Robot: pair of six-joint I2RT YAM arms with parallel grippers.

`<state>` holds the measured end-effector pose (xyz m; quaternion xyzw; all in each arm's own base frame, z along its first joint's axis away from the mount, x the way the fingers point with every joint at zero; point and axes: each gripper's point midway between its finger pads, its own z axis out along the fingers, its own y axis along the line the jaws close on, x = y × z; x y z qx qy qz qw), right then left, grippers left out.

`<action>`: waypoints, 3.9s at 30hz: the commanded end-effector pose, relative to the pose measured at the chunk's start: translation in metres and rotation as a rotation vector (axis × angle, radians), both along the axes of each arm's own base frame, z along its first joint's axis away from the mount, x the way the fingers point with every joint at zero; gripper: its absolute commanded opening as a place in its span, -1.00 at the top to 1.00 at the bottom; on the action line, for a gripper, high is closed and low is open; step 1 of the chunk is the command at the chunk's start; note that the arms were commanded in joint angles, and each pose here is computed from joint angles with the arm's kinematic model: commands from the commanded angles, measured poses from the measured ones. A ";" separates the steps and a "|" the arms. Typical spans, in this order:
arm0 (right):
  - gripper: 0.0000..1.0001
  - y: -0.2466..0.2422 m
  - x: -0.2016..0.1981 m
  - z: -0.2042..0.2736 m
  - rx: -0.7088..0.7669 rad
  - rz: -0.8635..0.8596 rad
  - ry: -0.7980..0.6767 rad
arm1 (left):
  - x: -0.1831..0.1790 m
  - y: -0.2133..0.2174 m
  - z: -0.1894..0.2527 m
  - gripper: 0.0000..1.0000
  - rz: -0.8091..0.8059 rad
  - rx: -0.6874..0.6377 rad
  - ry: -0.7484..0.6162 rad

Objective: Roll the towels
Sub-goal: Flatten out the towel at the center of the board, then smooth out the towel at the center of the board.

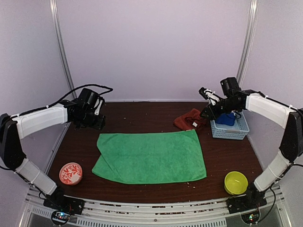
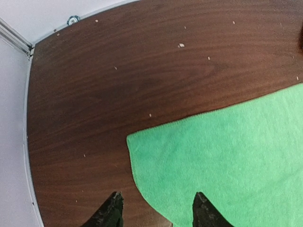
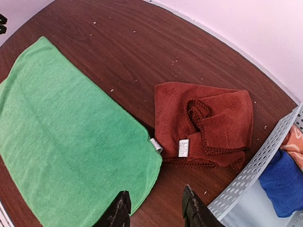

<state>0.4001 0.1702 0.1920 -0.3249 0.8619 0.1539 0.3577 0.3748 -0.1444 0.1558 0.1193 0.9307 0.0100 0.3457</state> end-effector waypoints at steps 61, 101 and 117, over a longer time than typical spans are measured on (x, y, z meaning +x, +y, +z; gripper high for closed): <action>0.86 0.014 -0.213 -0.145 -0.560 0.648 0.161 | -0.223 0.011 -0.120 1.00 0.042 0.185 0.665; 0.66 -0.035 -0.241 -0.122 -0.845 0.792 0.231 | -0.198 -0.001 -0.084 0.97 -0.004 0.179 0.568; 0.56 -0.018 -0.048 -0.099 -0.542 0.097 0.096 | -0.032 0.025 -0.072 0.11 0.166 -0.048 0.318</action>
